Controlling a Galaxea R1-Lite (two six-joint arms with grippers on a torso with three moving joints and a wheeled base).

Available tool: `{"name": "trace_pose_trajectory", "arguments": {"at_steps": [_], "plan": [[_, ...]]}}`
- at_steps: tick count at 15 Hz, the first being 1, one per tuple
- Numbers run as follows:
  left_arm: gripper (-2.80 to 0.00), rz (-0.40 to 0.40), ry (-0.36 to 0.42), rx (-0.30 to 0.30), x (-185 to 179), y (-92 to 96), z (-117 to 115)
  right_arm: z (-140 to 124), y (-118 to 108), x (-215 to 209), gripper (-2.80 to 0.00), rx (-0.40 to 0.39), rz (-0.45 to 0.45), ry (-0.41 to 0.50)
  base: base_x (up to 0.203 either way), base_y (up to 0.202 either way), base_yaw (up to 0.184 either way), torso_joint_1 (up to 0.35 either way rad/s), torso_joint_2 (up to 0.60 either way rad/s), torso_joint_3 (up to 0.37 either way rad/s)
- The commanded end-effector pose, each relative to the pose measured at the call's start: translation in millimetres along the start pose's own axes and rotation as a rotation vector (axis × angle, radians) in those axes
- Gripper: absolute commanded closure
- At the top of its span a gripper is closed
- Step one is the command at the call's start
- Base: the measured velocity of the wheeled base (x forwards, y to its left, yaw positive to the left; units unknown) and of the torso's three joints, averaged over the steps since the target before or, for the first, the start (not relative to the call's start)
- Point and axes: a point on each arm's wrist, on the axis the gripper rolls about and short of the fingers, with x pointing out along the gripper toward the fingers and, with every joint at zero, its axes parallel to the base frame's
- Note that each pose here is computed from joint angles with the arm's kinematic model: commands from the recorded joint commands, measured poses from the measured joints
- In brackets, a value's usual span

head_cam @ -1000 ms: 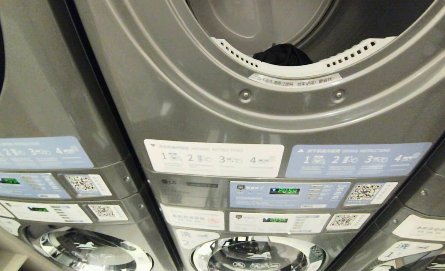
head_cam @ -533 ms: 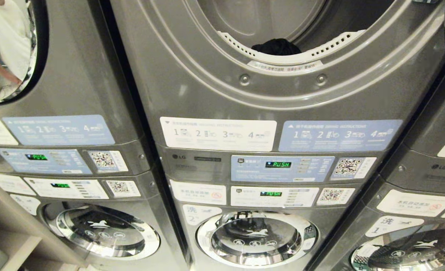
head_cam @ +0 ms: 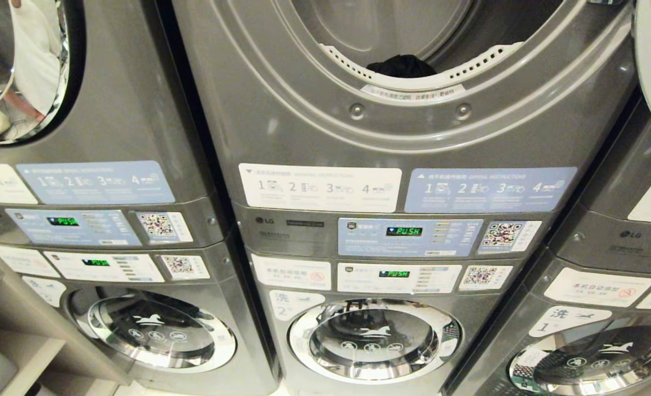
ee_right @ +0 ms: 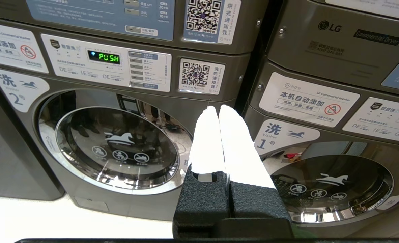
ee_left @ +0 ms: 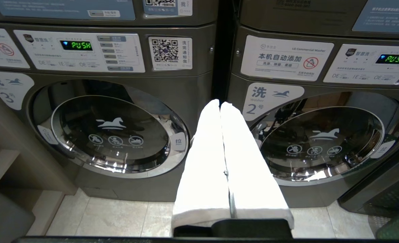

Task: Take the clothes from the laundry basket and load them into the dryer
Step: Close the dryer

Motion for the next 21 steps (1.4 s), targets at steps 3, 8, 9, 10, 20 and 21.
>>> {"name": "trace_pose_trajectory", "arguments": {"at_steps": [3, 8, 9, 10, 20, 21], "plan": [[0.00, 0.000, 0.000, 0.000, 0.0, 0.0, -0.5, -4.6, 0.6, 1.2, 0.00, 0.000, 0.003, 0.018, 0.001, -0.062, -0.003, 0.002, 0.00, 0.003], [0.00, 0.000, 0.000, 0.000, 0.0, 0.0, -0.5, -4.6, 0.5, 1.2, 0.00, -0.002, 0.002, 0.018, 0.000, -0.189, 0.002, 0.002, 0.00, 0.004], [0.00, 0.000, 0.000, 0.000, 0.0, 0.0, -0.5, -4.6, 0.5, 1.2, 0.00, -0.002, 0.002, 0.018, 0.000, -0.192, 0.003, 0.009, 0.01, 0.001], [0.00, 0.000, 0.000, 0.000, 0.0, 0.0, -0.5, -4.6, 0.5, 1.2, 0.00, -0.002, 0.002, 0.018, 0.000, -0.198, 0.001, -0.007, 0.01, 0.002], [0.00, 0.000, 0.000, -0.001, 0.0, 0.0, -0.5, -4.6, 0.6, 1.2, 0.00, 0.002, 0.003, 0.018, 0.000, -0.197, 0.002, 0.002, 0.00, 0.004], [0.00, 0.000, 0.000, -0.001, 0.0, 0.0, -0.5, -4.9, 0.6, 1.3, 0.00, 0.002, 0.003, 0.018, 0.000, -0.194, 0.004, 0.002, 0.00, 0.007]]}}
